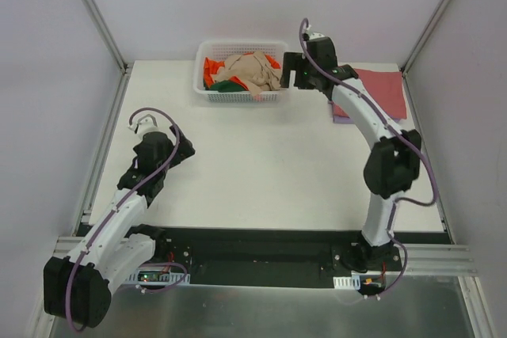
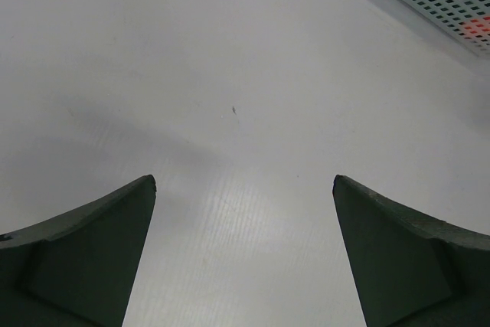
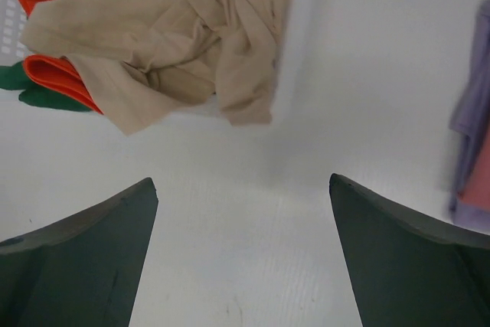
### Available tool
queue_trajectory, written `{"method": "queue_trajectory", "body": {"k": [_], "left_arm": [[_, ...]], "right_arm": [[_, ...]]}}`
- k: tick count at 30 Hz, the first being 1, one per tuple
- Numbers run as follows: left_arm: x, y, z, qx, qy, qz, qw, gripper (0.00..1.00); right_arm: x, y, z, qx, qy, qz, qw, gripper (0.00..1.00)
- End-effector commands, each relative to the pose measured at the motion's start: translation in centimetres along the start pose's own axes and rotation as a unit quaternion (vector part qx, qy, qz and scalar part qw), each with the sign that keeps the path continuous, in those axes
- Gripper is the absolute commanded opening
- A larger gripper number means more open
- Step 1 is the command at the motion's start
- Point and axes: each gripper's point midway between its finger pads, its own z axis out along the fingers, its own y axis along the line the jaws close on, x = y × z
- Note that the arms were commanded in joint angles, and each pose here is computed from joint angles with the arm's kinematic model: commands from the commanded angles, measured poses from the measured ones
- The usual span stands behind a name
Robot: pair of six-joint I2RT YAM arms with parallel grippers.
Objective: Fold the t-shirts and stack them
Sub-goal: Grab crumpled tshirt from bin with the right arm
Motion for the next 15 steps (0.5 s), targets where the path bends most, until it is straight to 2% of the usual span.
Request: {"method": "queue_trajectory", "body": {"k": [1,5,8,12,15], "left_arm": [[-1.0,-0.7,0.2,0.019,-0.022,-0.006,1.000,0.99],[-1.0,-0.7,0.1,0.023,-0.024,-0.009,0.999,0.99],[-0.8,-0.6,0.4,0.023,-0.021,-0.009,0.999,0.99],[-0.6,-0.8,0.6,0.024,-0.013,-0.009,1.000,0.99],[-0.4,-0.9,0.7,0.027,-0.007,-0.010,1.000,0.99]], "right_arm": [[-2.6,4.1,3.7,-0.083,0.017,-0.033,0.996,0.96],[-4.7,6.4,8.1,-0.095,-0.015,-0.025,0.995,0.96],[-5.2,7.1,11.5,-0.083,-0.054,0.009,0.995,0.96],[-6.1,8.4,15.1,-0.106,-0.102,0.048,0.988,0.96],[-6.2,9.2,17.3,-0.121,-0.115,0.075,0.983,0.96]]}}
